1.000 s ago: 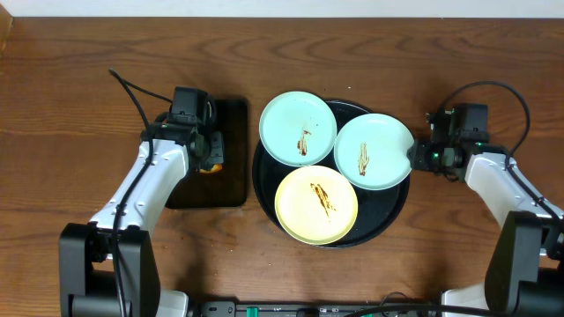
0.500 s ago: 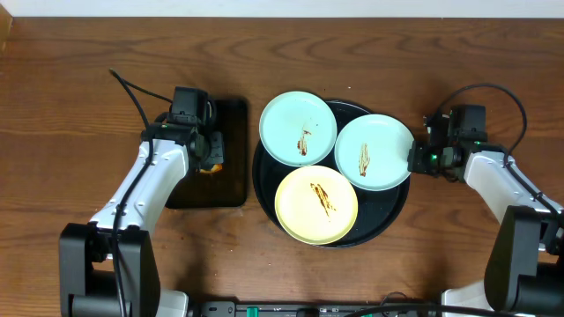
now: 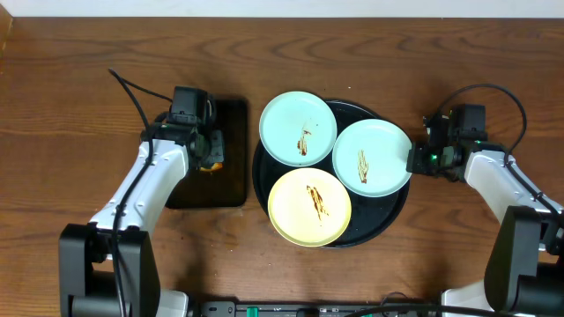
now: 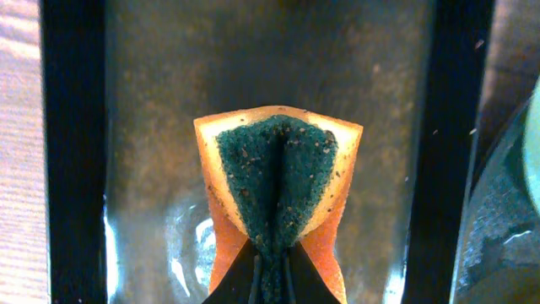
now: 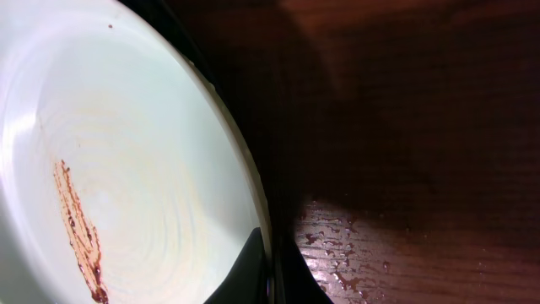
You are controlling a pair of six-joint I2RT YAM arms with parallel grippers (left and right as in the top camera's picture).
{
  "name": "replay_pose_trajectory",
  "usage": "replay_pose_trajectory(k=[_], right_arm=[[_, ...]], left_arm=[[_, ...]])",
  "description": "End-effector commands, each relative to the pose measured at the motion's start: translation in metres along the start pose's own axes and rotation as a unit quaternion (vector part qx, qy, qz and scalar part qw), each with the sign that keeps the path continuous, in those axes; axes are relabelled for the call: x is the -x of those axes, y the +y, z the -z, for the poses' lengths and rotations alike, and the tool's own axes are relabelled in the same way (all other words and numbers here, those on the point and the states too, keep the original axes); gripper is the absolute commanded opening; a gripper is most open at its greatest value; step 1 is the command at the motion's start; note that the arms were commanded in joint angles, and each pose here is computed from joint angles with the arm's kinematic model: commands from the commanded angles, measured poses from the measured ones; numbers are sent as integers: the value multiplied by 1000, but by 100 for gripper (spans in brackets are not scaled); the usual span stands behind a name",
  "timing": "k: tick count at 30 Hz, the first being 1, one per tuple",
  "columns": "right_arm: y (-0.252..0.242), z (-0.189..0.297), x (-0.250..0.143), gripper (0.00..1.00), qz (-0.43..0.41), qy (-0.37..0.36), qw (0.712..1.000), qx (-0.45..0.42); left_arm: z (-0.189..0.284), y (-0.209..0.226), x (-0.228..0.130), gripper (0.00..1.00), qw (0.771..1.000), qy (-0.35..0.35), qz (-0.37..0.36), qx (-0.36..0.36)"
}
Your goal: Clean dirty plates on tray and stack at the side
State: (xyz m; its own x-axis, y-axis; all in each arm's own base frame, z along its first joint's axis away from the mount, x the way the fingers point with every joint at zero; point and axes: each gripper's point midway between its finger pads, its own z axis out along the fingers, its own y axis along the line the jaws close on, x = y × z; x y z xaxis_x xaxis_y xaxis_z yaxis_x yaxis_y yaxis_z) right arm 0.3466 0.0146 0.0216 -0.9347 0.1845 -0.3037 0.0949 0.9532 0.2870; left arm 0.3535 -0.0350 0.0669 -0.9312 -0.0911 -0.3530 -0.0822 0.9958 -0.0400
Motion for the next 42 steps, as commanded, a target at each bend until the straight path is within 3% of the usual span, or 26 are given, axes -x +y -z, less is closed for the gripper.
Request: replay_pose_trajectory(k=[1,11,21,27,42], right_arm=[[-7,-2,-1,1,2,4,1000,-19],[-7,-2,-1,1,2,4,1000,-19],[-7,-2,-1,1,2,4,1000,-19],[-7,-2,-1,1,2,4,1000,-19],[-7,-2,-2,1,1,5,1000,-19]], left_arm=[[24,-3,20,7,999,-53,3,-7],[103,-8,57,7,981,-192,8,-35],[129,-9,69,7,970,-239,10,-45],[119,-8,61,7,976,-215,10,-41],[17,-1,-7,7,1000,7,16,-4]])
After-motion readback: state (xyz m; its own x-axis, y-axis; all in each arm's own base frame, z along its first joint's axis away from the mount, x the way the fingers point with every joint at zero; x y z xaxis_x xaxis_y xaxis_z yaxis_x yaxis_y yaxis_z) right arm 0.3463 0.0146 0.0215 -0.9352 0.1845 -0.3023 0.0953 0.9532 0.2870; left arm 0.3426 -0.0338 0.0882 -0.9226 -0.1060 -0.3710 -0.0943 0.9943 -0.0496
